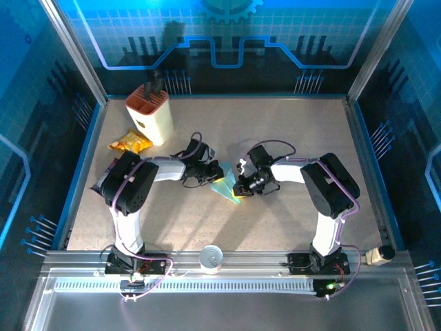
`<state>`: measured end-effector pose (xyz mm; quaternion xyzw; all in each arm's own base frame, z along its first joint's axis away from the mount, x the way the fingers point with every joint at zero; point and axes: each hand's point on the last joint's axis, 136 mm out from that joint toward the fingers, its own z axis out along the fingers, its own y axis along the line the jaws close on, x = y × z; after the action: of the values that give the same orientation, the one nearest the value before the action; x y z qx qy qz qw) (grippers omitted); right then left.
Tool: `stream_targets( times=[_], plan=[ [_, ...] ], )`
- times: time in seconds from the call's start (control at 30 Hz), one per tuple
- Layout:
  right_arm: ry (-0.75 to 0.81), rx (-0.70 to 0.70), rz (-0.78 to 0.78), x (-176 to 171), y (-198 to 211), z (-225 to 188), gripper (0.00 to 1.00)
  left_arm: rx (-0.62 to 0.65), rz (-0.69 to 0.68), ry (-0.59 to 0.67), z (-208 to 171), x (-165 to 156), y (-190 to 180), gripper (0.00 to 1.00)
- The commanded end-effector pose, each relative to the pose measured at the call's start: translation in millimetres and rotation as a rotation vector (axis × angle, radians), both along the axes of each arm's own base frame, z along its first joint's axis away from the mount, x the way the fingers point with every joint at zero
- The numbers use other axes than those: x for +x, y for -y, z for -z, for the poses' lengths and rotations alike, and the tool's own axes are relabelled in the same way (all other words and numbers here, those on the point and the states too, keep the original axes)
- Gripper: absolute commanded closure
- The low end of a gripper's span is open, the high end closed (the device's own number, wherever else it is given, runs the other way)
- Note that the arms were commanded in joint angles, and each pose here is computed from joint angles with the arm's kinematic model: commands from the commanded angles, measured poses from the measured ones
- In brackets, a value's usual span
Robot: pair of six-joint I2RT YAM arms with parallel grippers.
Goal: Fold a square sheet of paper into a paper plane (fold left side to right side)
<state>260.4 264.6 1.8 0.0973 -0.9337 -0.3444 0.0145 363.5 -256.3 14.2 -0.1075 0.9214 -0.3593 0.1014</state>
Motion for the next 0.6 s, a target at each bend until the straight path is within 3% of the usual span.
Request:
stream_targets(
  times=[0.0,0.57],
  plan=[
    [-0.201,-0.413,-0.020,-66.2,71.2,75.4,1.00,0.135,-0.110,0.031,20.5,32.5,-43.8,0.94],
    [-0.192,-0.398,-0.013,-63.9,68.0,71.1,1.00,0.135,-0.182,0.055,14.9,76.9,-81.1,0.93]
  ],
)
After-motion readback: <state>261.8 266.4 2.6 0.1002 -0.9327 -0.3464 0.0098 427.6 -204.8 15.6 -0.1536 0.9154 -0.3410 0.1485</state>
